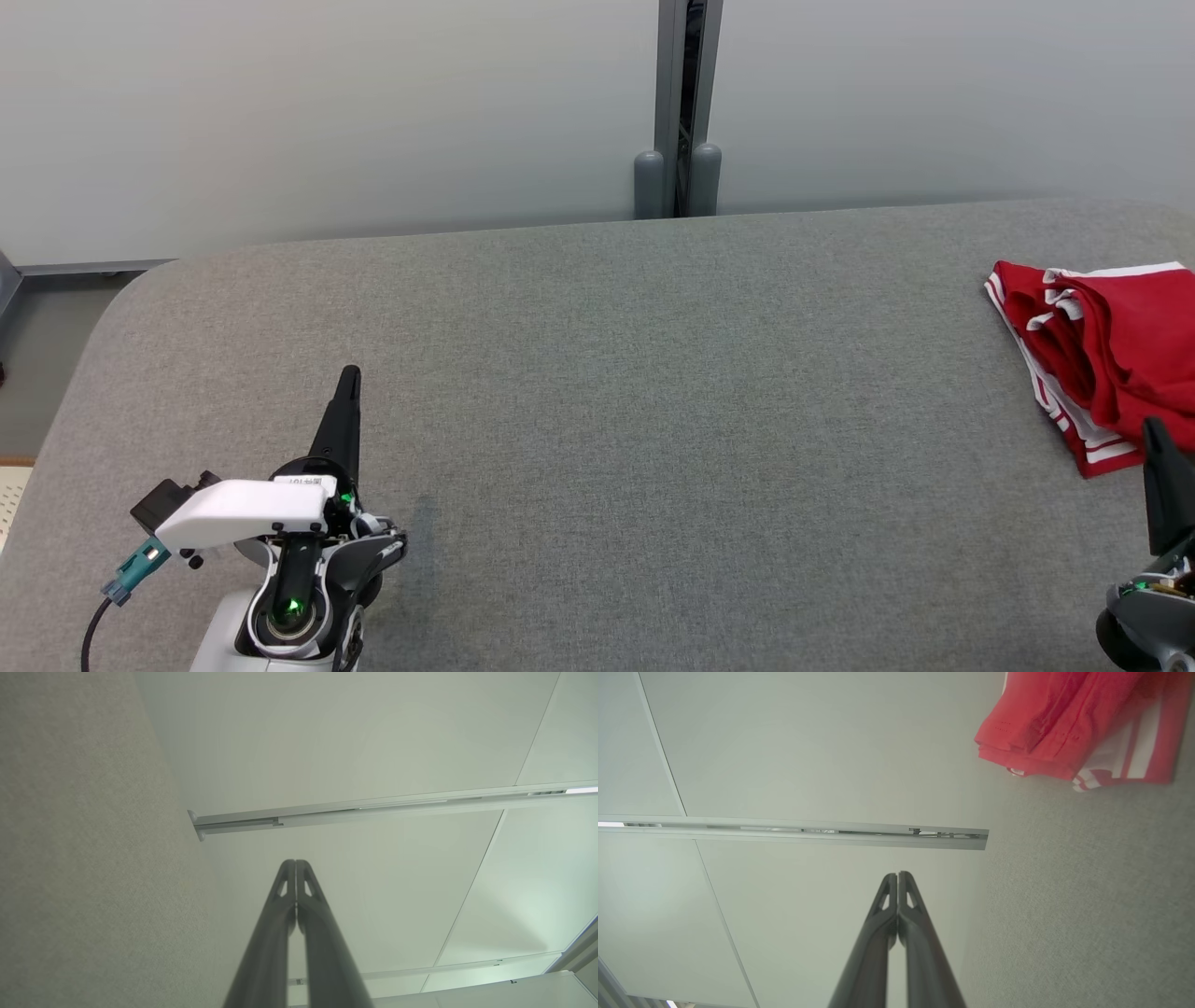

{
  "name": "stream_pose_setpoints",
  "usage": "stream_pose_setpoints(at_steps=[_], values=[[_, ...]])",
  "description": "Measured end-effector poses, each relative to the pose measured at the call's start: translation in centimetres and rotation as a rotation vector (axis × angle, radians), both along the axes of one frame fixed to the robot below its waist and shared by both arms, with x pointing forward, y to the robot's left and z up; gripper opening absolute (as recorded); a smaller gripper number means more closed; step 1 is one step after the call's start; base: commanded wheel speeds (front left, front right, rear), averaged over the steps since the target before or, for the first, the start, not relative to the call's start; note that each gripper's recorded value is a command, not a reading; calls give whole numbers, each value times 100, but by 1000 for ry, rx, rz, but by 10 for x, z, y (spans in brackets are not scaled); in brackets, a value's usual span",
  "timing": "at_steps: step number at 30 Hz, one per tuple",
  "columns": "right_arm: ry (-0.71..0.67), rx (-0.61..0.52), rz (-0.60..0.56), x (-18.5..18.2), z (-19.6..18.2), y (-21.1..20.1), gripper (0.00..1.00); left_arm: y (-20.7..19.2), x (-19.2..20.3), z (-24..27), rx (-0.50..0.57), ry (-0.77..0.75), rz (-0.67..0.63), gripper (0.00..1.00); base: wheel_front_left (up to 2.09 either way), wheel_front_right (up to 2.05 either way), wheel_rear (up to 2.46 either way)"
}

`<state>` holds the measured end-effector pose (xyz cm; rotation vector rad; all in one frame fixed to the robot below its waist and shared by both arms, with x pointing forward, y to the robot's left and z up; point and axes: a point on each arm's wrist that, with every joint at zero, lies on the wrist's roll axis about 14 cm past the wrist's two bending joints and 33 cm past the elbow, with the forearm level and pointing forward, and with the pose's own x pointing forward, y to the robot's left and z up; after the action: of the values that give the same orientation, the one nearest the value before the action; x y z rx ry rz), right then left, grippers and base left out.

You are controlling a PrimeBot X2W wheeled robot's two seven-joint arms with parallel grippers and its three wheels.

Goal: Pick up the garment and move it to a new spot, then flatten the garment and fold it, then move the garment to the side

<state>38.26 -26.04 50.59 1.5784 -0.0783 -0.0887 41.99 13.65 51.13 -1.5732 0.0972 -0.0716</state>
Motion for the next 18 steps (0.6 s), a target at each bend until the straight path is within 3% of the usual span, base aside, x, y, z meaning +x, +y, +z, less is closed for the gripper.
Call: stream_pose_setpoints(at_steps=[18], values=[[0, 0, -1, 0, 0, 0, 0, 0, 0, 0, -1, 0, 0, 0, 0, 0, 0]])
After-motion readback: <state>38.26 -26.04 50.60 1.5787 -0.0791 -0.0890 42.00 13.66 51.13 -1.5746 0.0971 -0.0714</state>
